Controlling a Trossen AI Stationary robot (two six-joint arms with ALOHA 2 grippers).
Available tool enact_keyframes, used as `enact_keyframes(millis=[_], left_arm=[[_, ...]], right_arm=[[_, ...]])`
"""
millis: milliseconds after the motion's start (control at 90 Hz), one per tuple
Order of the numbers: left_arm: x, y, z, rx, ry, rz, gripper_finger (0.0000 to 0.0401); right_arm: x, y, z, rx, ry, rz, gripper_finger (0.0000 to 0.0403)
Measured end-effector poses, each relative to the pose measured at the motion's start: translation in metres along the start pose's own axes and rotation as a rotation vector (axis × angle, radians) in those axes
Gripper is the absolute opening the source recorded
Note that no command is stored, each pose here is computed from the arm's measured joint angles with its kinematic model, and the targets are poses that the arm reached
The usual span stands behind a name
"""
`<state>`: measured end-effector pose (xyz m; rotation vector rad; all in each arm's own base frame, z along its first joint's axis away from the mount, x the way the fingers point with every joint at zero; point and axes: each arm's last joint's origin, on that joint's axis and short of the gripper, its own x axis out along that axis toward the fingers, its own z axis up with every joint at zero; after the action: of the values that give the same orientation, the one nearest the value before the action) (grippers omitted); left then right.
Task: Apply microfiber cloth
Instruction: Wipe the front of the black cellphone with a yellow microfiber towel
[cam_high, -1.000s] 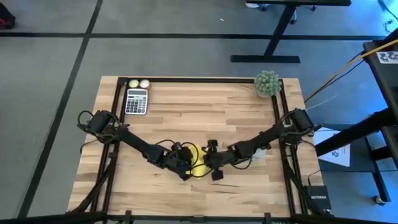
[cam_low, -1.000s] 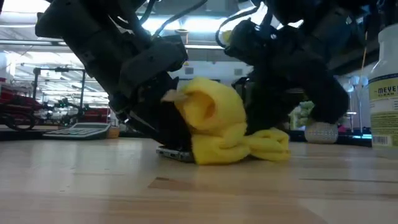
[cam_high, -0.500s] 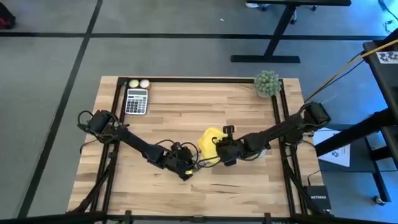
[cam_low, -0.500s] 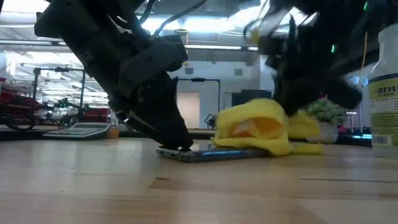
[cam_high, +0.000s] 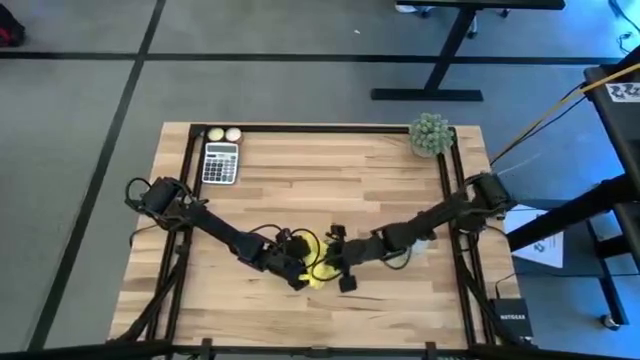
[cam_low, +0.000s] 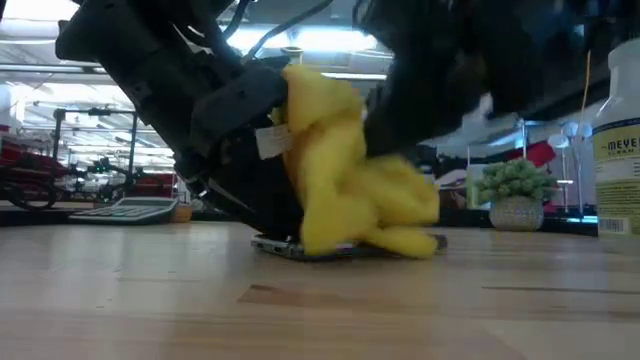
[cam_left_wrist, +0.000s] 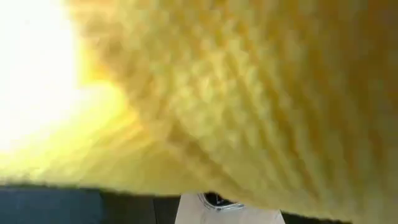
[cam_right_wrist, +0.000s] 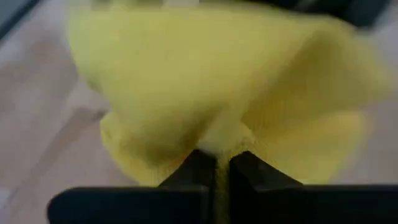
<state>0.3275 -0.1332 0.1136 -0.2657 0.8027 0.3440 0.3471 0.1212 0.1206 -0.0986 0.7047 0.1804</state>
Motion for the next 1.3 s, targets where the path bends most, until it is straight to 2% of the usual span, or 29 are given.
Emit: enact_keyframes(millis=[78, 244, 489, 878, 1011, 1067, 1167, 1300], left_arm=[[0.000, 0.000, 0.000, 0.000, 0.001, 0.000, 0.0191], [0.000, 0.000, -0.001, 0.000, 0.006, 0.001, 0.0191], [0.000, 0.000, -0.001, 0.000, 0.005, 0.002, 0.0191], [-0.001, -0.001, -0.001, 0.000, 0.001, 0.004, 0.0191], [-0.001, -0.001, -0.001, 0.002, 0.002, 0.003, 0.0191], [-0.001, -0.001, -0.001, 0.002, 0.002, 0.002, 0.0191], [-0.001, -0.001, -0.001, 0.004, 0.002, 0.001, 0.0191], [-0.001, -0.001, -0.001, 0.005, 0.001, -0.001, 0.0191]], right_arm=[[0.013, 0.001, -0.007, -0.003, 0.031, -0.004, 0.0001], [0.015, 0.000, -0.016, -0.019, 0.123, -0.042, 0.0001], [-0.007, -0.005, -0.020, -0.102, 0.282, -0.132, 0.0001], [-0.046, -0.020, -0.039, -0.243, 0.607, -0.373, 0.0001], [-0.065, -0.022, -0.031, -0.231, 0.641, -0.420, 0.0001], [-0.072, -0.023, -0.021, -0.209, 0.616, -0.439, 0.0001], [-0.081, -0.022, 0.001, -0.129, 0.488, -0.429, 0.0001], [-0.074, -0.012, 0.027, -0.028, 0.228, -0.241, 0.0001]])
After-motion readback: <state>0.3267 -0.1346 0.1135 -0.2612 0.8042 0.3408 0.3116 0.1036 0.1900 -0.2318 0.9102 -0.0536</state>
